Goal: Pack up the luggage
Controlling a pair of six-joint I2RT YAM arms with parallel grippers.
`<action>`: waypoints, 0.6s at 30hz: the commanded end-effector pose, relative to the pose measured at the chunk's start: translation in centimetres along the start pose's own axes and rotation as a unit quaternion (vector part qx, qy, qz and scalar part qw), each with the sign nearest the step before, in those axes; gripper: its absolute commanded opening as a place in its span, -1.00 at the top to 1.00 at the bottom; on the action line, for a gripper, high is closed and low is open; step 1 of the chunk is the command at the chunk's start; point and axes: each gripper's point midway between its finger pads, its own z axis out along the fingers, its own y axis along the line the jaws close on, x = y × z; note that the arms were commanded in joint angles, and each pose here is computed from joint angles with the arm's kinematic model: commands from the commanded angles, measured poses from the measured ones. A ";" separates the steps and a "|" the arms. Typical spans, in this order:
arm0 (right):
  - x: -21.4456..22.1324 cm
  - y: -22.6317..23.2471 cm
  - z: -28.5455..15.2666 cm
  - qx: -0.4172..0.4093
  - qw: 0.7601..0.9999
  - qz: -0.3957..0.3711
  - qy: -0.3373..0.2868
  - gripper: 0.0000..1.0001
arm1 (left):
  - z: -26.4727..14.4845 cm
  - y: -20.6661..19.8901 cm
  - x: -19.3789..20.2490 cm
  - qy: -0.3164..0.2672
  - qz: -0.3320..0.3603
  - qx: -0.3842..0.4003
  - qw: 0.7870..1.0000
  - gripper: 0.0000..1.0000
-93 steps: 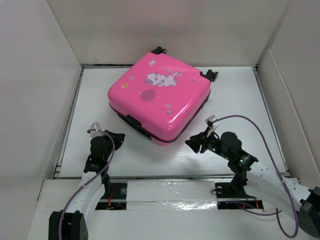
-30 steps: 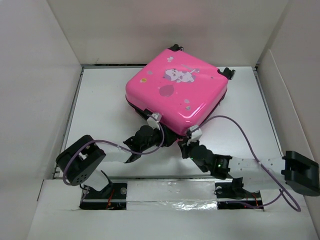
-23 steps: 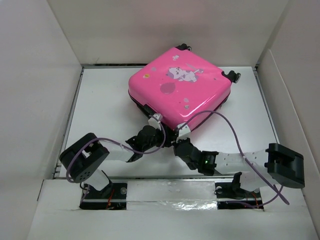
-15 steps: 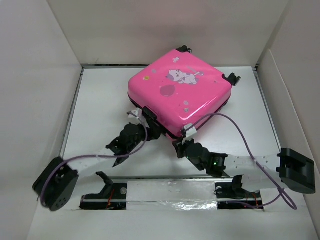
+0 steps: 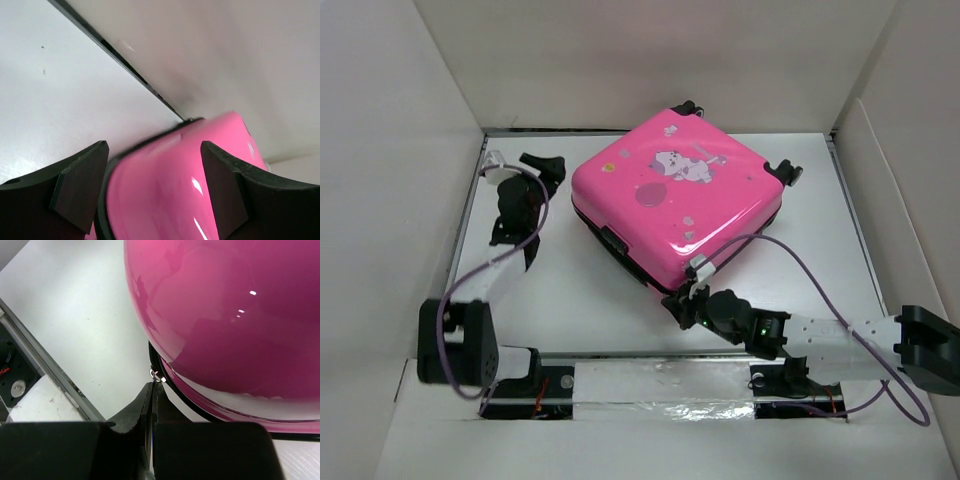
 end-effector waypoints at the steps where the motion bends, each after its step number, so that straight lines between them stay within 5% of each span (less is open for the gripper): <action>1: 0.1 4.2 -1.0 -0.094 0.995 0.012 0.012 1.00 | 4.2 -2.8 -1.3 0.026 -0.049 0.049 0.997 -0.43; 4: 0.8 5.1 -1.2 -0.116 0.993 0.013 0.029 1.00 | 8.7 -3.4 0.1 0.083 -0.015 0.036 0.996 -0.43; 5: 0.9 5.1 -1.2 -0.114 0.993 0.012 0.036 0.85 | 9.3 -3.5 0.4 0.091 -0.013 0.040 0.995 -0.42; 6: 2.1 4.1 -1.4 -0.090 0.994 0.003 0.067 0.25 | 10.1 -2.8 0.3 0.090 -0.014 0.036 0.995 -0.42; 9: 0.8 3.5 -2.6 -0.063 0.995 -0.007 0.082 -0.61 | 11.3 -2.4 0.6 0.101 -0.005 0.036 0.994 -0.42; 11: -1.8 2.6 -3.6 -0.039 0.998 -0.004 0.051 -0.70 | 12.7 -2.8 0.7 0.114 0.013 0.038 0.993 -0.42; 14: -3.3 -1.5 -5.0 0.037 0.998 0.002 0.044 -0.51 | 13.3 -2.9 1.3 0.127 0.014 0.048 0.991 -0.42; 15: -3.1 -3.5 -5.6 0.080 0.996 0.003 0.047 -0.04 | 13.5 -2.9 1.4 0.126 0.016 0.050 0.991 -0.42; 18: -3.7 -8.2 -7.4 0.173 0.983 0.063 0.019 0.87 | 13.9 -2.3 2.6 0.139 0.025 0.048 0.989 -0.42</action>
